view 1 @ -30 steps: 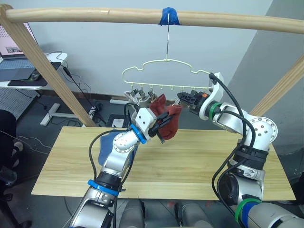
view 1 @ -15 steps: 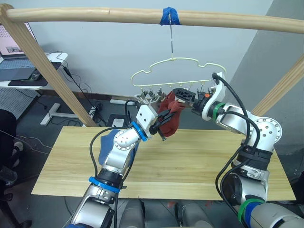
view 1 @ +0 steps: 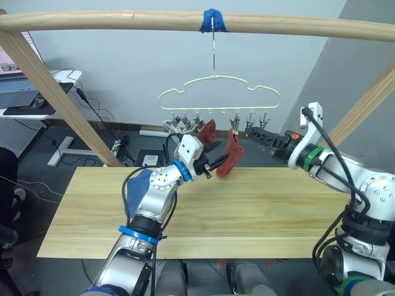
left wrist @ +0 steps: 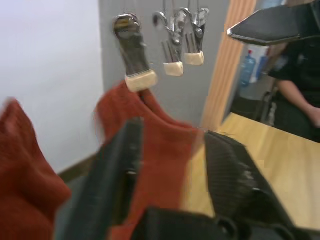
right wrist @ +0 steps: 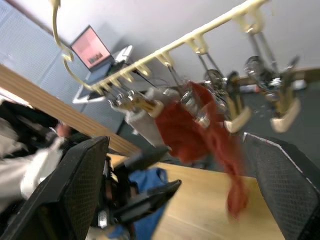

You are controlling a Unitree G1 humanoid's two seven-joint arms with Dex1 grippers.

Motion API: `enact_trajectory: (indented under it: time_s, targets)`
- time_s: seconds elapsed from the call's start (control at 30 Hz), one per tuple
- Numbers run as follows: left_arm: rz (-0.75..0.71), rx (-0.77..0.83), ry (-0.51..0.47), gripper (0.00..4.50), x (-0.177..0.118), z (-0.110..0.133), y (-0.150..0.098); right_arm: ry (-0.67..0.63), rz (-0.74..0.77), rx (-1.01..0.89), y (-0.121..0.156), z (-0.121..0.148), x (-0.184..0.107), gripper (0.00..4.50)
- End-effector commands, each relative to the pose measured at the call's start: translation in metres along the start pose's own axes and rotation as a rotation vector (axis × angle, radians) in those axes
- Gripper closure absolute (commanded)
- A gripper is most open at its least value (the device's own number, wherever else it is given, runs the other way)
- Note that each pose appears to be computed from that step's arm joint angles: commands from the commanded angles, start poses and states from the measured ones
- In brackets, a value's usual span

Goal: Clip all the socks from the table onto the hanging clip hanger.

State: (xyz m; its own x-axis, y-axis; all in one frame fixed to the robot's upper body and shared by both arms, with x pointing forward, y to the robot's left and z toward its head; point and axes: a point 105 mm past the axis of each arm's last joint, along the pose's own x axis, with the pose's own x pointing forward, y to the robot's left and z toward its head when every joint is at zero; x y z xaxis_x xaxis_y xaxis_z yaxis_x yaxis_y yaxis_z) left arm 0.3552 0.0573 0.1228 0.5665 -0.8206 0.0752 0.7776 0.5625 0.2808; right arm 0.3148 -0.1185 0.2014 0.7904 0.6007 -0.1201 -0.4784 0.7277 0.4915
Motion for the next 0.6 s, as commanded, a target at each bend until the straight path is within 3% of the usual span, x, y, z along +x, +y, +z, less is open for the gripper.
enact_trajectory:
  time_s: [0.03, 0.17, 0.23, 0.33, 0.43, 0.53, 0.6]
  targets:
    - [-0.012, -0.052, -0.040, 1.09, -0.026, 0.017, 0.011, -0.086, 0.016, -0.141, 0.011, 0.003, 0.003, 0.00]
    - [-0.040, -0.166, -0.026, 0.01, -0.050, 0.024, 0.006, -0.177, 0.006, -0.228, 0.013, 0.000, 0.010, 0.00]
    - [-0.011, -0.254, -0.012, 0.01, -0.061, 0.027, 0.007, -0.209, -0.008, -0.308, 0.013, -0.003, 0.012, 0.00]
    - [0.060, -0.301, 0.039, 0.00, -0.070, 0.026, 0.013, -0.233, -0.017, -0.380, 0.012, -0.008, 0.014, 0.94]
    - [0.203, -0.215, 0.125, 0.00, -0.080, 0.024, 0.021, -0.264, -0.070, -0.472, 0.008, -0.010, 0.019, 1.98]
    - [0.143, -0.234, 0.114, 0.00, -0.083, 0.032, 0.013, -0.303, -0.120, -0.511, 0.004, -0.009, 0.022, 1.98]
    - [0.092, -0.277, 0.017, 0.00, -0.086, 0.049, 0.011, -0.313, -0.130, -0.520, 0.002, -0.010, 0.024, 1.98]
